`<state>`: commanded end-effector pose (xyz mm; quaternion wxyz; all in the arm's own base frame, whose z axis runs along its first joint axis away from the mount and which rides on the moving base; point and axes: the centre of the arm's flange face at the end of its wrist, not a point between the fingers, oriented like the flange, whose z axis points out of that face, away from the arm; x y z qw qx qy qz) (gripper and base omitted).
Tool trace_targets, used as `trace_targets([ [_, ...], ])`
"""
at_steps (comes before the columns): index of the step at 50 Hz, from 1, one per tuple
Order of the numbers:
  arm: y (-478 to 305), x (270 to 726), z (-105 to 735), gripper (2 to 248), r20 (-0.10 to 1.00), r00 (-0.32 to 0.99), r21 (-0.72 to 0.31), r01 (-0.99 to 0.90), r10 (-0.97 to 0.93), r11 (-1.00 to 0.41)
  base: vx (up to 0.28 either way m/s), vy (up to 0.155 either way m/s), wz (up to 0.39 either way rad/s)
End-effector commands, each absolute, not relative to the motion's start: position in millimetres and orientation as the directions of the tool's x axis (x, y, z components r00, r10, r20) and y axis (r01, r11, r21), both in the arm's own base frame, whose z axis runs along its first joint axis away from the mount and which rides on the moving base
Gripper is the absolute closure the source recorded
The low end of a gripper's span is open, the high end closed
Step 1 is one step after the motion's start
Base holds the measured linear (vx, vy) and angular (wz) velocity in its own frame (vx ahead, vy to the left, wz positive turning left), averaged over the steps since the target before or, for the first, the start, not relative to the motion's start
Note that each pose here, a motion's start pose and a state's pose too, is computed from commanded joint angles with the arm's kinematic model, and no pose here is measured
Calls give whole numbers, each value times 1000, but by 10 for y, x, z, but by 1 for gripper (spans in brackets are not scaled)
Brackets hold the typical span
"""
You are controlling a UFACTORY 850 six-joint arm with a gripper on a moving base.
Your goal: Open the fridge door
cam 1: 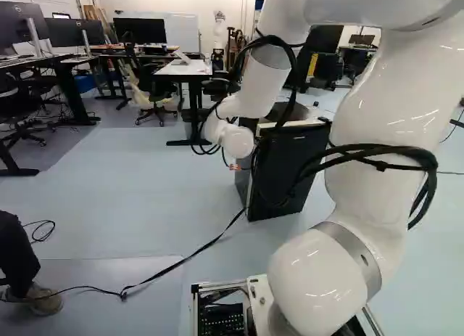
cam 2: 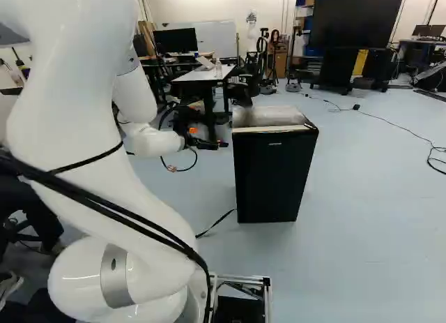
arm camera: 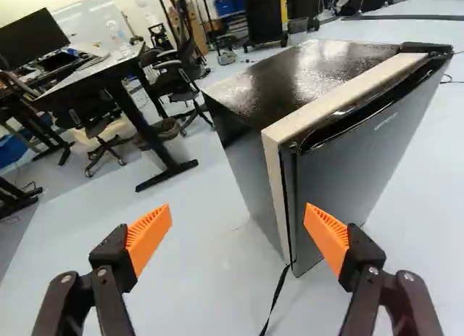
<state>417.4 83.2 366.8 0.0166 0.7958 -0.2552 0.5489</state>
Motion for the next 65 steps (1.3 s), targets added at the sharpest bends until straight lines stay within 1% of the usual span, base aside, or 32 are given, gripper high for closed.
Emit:
trace_targets([
  [28, 826, 4579, 3612, 3, 849, 158, -320, -604, -504, -730, 0, 0, 0],
  [54, 750, 4838, 3552, 3, 809, 32, -372, -744, -586, -555, 0, 0, 0],
  [65, 729, 4950, 3431, 3, 796, -7, -374, -792, -605, -483, 0, 0, 0],
])
